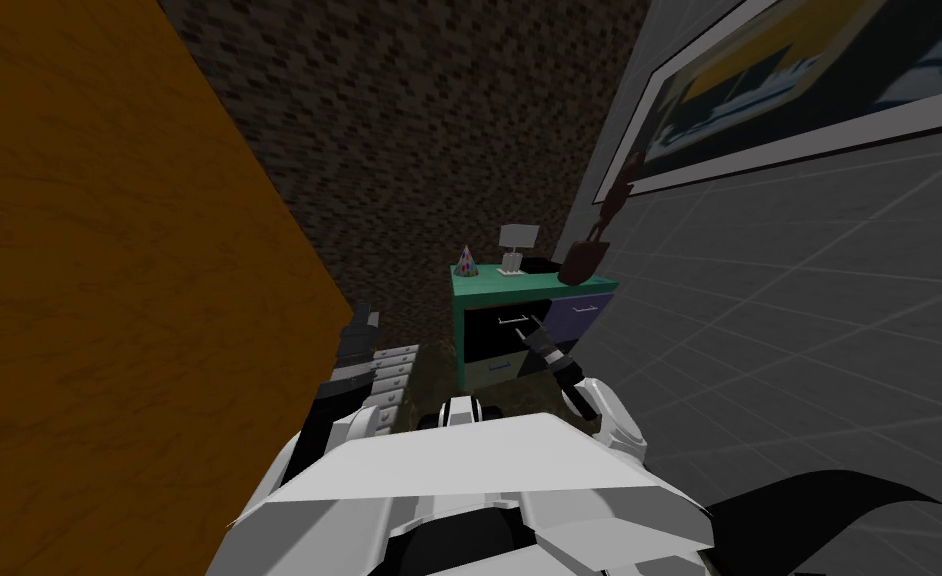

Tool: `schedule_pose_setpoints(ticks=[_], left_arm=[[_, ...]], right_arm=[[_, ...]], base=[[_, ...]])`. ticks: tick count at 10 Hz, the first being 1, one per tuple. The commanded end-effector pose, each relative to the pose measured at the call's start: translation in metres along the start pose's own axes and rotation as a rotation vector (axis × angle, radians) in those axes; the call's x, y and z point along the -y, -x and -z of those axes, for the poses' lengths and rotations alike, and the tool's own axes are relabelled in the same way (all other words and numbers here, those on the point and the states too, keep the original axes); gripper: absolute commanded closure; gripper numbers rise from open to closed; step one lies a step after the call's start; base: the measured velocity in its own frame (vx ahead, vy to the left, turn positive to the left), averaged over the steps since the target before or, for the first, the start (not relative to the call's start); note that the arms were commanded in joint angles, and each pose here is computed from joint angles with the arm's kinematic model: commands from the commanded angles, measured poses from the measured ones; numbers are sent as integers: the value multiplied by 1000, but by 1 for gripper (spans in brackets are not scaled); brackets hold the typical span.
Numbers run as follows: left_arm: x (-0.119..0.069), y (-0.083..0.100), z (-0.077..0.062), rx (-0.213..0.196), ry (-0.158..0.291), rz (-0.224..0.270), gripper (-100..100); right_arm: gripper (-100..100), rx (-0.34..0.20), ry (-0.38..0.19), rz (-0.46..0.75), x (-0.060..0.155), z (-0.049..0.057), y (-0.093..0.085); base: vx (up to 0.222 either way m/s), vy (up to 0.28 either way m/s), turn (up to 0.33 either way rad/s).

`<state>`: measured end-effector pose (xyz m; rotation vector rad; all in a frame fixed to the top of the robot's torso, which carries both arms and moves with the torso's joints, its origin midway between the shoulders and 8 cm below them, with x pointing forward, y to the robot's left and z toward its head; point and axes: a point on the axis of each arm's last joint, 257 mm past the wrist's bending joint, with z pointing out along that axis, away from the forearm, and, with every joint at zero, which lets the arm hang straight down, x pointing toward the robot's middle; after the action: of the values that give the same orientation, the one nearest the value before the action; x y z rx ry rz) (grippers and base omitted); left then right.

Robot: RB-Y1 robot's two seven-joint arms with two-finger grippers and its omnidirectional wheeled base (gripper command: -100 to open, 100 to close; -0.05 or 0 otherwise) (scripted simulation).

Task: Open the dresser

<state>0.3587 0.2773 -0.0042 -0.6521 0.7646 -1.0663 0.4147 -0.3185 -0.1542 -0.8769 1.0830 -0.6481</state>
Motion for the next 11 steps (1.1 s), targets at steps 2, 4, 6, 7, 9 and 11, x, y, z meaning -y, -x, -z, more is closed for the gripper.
schedule_pose_setpoints(ticks=[2,4,6,7,9,11], left_arm=[[0,0,0,0,0,0,0],[0,0,0,0,0,0,0],[0,0,0,0,0,0,0],[0,0,0,0,0,0,0],[0,0,0,0,0,0,0],[0,0,0,0,0,0,0]], right_arm=[[-100,-41,16,87,-17,3,-13],[-100,-56,19,111,-24,4,-16],[-100,-83,15,125,-37,5,-19],[-100,-95,10,122,-44,5,-18],[-100,-116,-7,97,-55,3,-15],[-100,-117,-10,93,-56,3,-14]], base=[[42,79,-75],[32,55,-31],[36,60,-71],[34,60,-53],[23,47,-33],[9,16,-8]])
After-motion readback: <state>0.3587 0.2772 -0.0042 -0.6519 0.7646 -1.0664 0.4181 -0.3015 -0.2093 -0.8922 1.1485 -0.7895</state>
